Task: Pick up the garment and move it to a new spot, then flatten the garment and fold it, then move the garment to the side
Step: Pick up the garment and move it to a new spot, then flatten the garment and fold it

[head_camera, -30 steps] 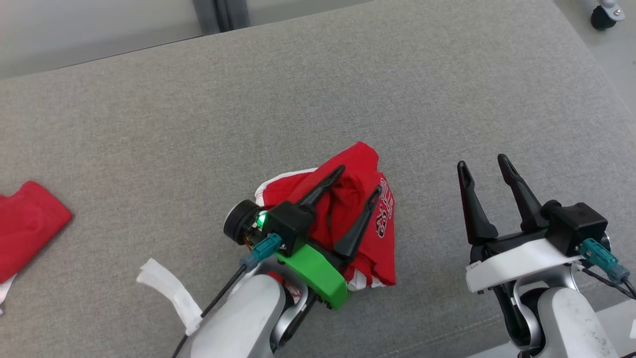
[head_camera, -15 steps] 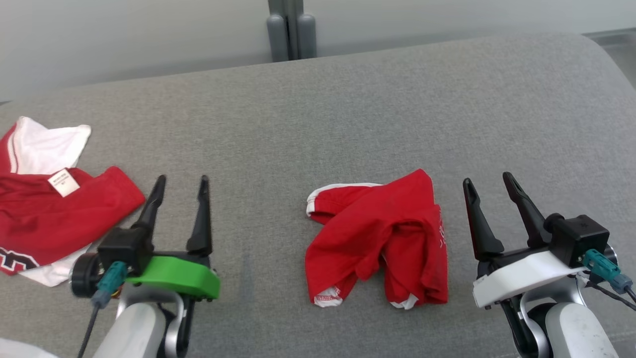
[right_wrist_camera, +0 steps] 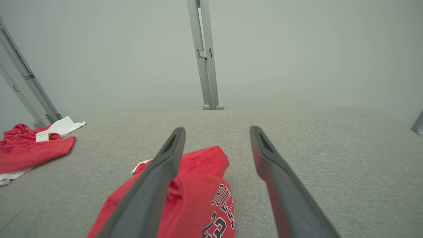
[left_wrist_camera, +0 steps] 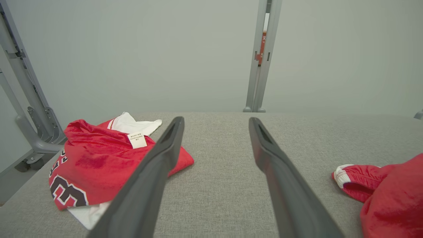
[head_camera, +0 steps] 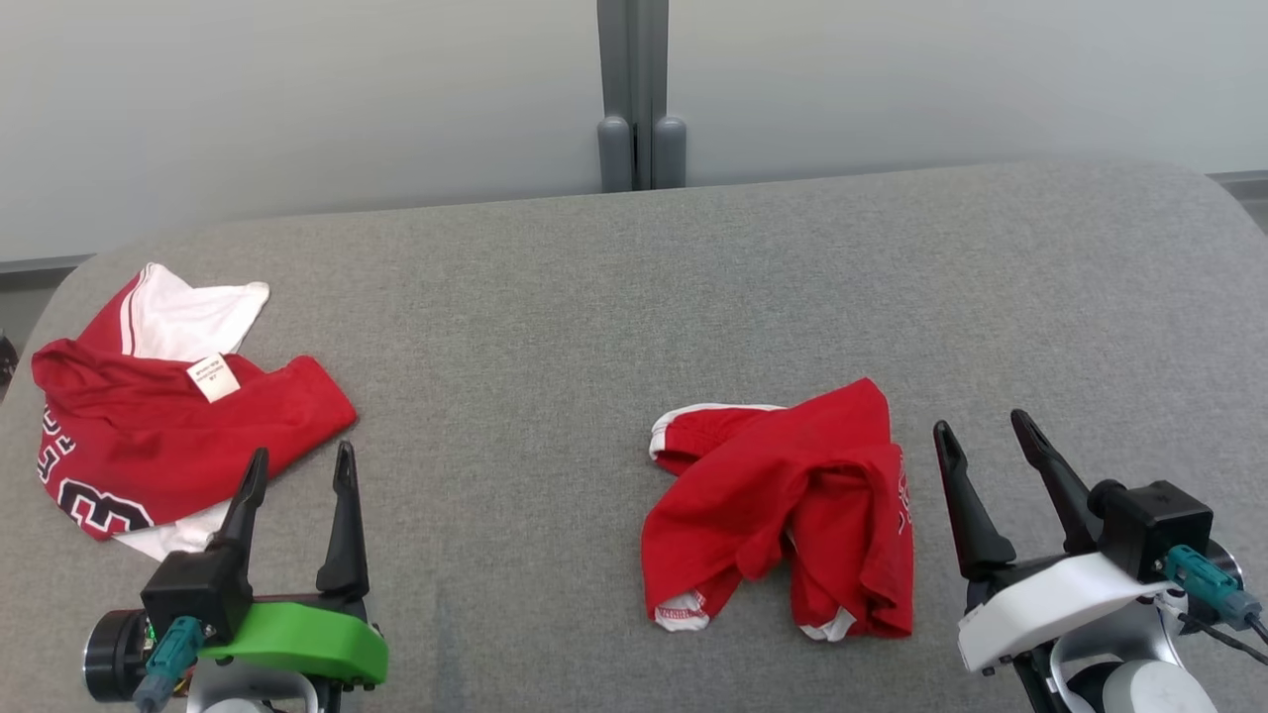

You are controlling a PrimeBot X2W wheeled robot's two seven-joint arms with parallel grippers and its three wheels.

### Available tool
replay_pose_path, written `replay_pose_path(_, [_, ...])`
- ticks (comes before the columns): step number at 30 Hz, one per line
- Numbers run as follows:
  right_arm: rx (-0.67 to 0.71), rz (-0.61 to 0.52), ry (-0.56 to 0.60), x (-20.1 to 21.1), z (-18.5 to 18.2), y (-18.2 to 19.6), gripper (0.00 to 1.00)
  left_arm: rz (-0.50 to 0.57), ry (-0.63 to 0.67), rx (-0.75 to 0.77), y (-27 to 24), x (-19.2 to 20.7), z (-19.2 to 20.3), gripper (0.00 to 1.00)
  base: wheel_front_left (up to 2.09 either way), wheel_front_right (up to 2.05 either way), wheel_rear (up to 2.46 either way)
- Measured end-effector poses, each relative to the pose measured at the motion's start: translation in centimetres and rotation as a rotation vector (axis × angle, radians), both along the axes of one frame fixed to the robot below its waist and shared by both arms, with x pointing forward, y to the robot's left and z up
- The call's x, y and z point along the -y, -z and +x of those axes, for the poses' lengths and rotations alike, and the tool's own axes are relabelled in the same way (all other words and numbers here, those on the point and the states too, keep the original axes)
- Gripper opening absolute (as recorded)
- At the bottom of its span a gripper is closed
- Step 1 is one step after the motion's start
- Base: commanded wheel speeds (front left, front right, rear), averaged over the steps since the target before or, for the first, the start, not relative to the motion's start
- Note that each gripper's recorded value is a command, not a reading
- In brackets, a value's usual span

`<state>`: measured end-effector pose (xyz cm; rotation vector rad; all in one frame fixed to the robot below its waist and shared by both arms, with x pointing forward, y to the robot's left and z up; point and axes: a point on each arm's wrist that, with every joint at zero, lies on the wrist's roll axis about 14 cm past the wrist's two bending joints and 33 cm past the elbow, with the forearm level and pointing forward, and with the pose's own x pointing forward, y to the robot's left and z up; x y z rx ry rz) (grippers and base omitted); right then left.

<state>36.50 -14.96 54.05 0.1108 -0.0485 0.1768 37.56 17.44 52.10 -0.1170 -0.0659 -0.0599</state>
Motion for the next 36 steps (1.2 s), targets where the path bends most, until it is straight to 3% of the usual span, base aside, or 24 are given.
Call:
replay_pose_path(24, [-0.047,0.000,-0.005,-0.2,-0.8,1.1,1.00,0.001,0.016,-0.030,0.7,0.8,-0.6,1.00,0.00,0.00,0.00])
replay_pose_path(30, [-0.196,0.002,-0.111,-3.7,-1.6,5.1,1.00,0.006,0.024,-0.029,0.6,1.1,0.0,1.00,0.00,0.00,0.00])
replay_pose_path(35, [-0.335,-0.007,-0.115,-3.7,-2.2,9.4,1.00,0.004,0.025,-0.032,0.8,1.1,0.8,1.00,0.00,0.00,0.00])
replay_pose_path(36, [-0.350,-0.009,-0.116,-3.7,-2.2,9.9,0.46,0.005,0.025,-0.035,0.9,1.1,0.9,1.00,0.00,0.00,0.00])
